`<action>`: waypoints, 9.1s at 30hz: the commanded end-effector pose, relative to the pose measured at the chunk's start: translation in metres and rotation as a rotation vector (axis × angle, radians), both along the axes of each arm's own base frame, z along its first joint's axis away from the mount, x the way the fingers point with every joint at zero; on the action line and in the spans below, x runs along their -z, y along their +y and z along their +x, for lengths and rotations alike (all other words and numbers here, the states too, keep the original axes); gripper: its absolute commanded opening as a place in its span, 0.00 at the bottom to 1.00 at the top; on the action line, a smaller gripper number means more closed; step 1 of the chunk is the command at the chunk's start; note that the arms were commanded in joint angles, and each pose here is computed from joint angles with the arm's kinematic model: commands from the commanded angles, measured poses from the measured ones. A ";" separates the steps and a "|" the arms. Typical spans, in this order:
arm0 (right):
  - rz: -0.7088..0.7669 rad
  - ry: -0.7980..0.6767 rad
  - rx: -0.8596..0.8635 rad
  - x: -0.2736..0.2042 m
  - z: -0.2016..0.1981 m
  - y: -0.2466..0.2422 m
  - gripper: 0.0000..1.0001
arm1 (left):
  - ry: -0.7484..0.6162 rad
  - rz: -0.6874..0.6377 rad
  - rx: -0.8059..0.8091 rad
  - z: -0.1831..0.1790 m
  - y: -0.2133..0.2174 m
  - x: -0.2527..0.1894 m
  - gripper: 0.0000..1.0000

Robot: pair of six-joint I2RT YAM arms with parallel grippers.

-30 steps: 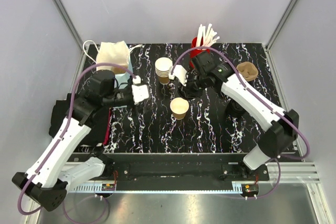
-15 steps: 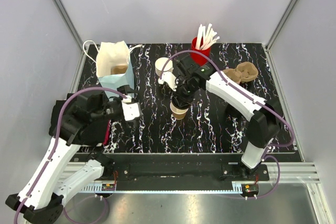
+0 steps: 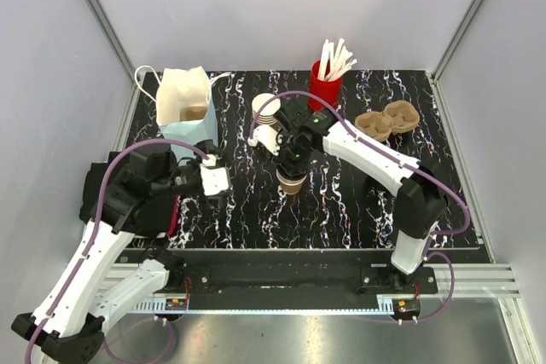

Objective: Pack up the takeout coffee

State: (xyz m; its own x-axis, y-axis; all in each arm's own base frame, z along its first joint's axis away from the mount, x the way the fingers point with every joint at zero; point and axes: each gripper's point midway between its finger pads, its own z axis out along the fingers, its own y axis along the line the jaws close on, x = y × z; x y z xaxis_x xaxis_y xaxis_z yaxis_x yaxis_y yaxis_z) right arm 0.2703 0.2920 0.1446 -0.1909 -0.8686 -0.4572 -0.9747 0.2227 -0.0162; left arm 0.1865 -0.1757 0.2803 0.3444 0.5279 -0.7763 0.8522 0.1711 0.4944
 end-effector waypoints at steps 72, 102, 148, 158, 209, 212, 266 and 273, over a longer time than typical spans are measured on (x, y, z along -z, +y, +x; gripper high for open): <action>0.123 -0.356 0.023 -0.123 0.000 -0.028 0.85 | 0.160 -0.102 0.043 0.030 -0.039 0.004 0.99; 0.463 -0.262 0.518 -0.081 0.029 -0.123 1.00 | 1.158 -0.137 -0.226 0.127 -0.128 0.118 0.99; 0.535 0.089 0.528 -0.016 0.019 -0.083 0.78 | 1.436 -0.076 -0.221 0.117 -0.137 0.208 0.58; 0.580 0.228 0.554 0.004 0.033 -0.073 0.59 | 1.441 -0.112 -0.235 0.128 -0.145 0.210 0.48; 0.703 0.601 0.569 0.019 0.025 -0.068 0.47 | 1.320 -0.144 -0.171 0.116 -0.159 0.179 0.64; 0.706 0.594 0.569 0.017 0.026 -0.069 0.46 | 1.338 -0.138 -0.158 0.113 -0.160 0.183 0.65; 0.713 0.715 0.573 0.033 0.023 -0.080 0.37 | 1.345 -0.075 -0.195 0.108 -0.163 0.206 0.53; 0.717 0.735 0.570 0.033 0.019 -0.079 0.37 | 1.337 -0.074 -0.196 0.109 -0.163 0.206 0.53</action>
